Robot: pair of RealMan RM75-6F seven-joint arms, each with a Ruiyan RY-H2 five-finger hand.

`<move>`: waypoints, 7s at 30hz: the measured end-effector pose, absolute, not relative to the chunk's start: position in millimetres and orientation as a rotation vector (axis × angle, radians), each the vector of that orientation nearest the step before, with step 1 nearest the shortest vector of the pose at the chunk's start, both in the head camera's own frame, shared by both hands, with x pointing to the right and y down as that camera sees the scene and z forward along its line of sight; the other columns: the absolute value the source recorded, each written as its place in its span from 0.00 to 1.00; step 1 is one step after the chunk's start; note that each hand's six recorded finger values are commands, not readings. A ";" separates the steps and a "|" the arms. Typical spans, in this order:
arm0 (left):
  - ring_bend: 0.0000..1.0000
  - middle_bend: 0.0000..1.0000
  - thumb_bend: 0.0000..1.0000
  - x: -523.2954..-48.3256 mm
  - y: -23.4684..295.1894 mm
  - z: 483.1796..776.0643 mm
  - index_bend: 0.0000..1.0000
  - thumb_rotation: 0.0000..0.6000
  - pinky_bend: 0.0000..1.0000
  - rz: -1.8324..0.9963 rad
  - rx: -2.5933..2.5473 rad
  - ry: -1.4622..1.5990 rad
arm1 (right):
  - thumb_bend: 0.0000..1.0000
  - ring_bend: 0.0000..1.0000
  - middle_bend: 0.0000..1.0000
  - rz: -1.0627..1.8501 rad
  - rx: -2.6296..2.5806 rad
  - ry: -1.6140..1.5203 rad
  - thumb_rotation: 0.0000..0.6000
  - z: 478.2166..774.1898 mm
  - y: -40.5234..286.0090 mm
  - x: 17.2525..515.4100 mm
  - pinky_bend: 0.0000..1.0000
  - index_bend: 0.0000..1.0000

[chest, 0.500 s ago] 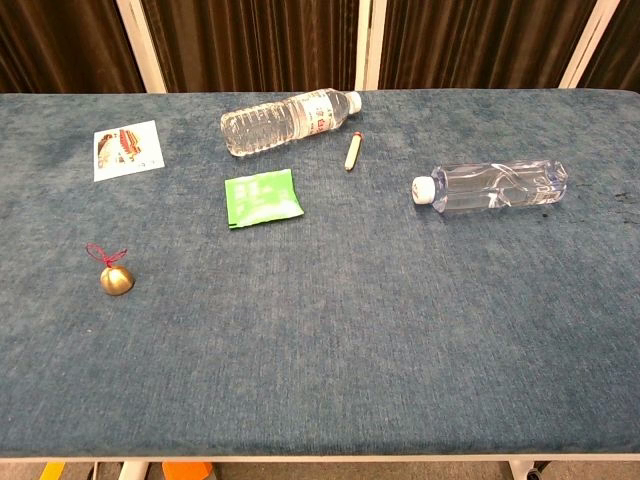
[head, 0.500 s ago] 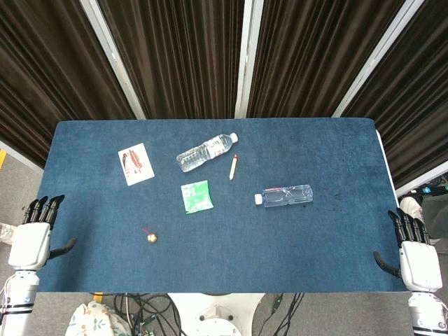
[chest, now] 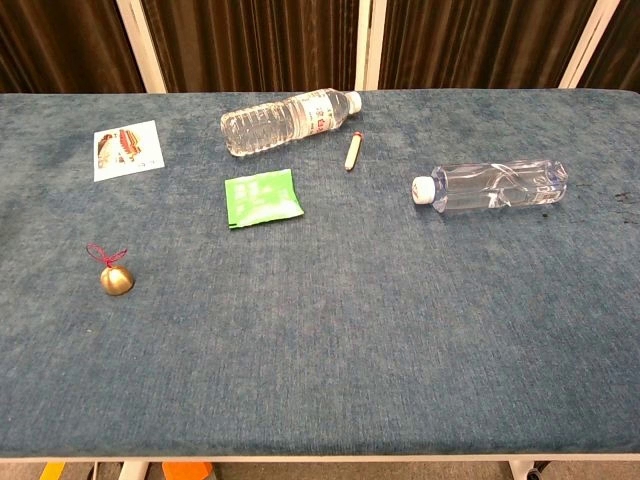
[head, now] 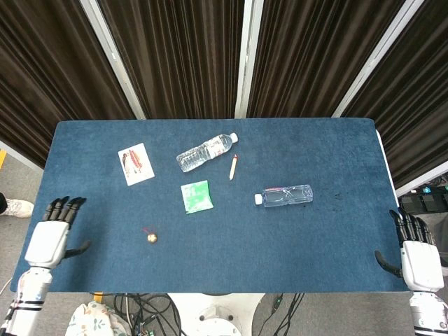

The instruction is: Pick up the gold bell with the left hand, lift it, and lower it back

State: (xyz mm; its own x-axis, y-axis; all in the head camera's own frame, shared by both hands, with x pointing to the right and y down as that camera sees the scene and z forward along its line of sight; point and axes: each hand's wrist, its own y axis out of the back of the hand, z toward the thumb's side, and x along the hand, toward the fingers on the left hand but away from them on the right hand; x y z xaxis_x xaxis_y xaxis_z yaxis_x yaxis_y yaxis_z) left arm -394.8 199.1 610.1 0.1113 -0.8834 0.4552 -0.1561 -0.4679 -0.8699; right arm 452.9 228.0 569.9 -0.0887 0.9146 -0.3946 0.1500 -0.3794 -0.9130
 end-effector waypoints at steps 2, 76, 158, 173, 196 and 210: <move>0.00 0.09 0.18 -383.4 199.0 615.8 0.11 1.00 0.02 -1.389 -1.767 0.989 | 0.17 0.00 0.00 1.531 -1.547 -1.169 1.00 570.4 228.0 451.8 0.00 0.00; 0.01 0.22 0.34 -272.8 191.9 697.6 0.49 1.00 0.04 -1.319 -2.041 0.714 | 0.17 0.00 0.00 1.572 -1.561 -1.164 1.00 582.1 235.2 463.6 0.00 0.00; 0.07 0.32 0.41 -346.2 106.5 626.9 0.66 1.00 0.07 -1.321 -1.820 1.117 | 0.17 0.00 0.00 1.553 -1.565 -1.158 1.00 580.9 232.3 458.1 0.00 0.00; 0.07 0.33 0.41 -343.9 109.3 633.0 0.69 1.00 0.07 -1.392 -1.765 0.962 | 0.17 0.00 0.00 1.560 -1.564 -1.160 1.00 581.8 233.2 459.4 0.00 0.00; 0.04 0.19 0.38 -313.8 126.2 638.3 0.72 1.00 0.04 -1.332 -2.117 0.903 | 0.17 0.00 0.00 1.569 -1.573 -1.159 1.00 585.8 235.1 460.7 0.00 0.00; 0.04 0.18 0.40 -324.0 116.2 630.2 0.71 1.00 0.02 -1.441 -1.913 0.972 | 0.17 0.00 0.00 1.578 -1.562 -1.172 1.00 585.0 234.1 465.1 0.00 0.00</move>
State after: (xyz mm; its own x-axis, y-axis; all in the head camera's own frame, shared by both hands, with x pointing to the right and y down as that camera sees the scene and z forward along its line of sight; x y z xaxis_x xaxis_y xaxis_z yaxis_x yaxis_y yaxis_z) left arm -324.0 116.2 630.2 0.1640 -0.8092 0.5642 -0.2202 -0.5876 -0.7786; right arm 465.1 234.1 585.0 -0.1080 0.8956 -0.4315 0.1541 -0.4137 -0.8973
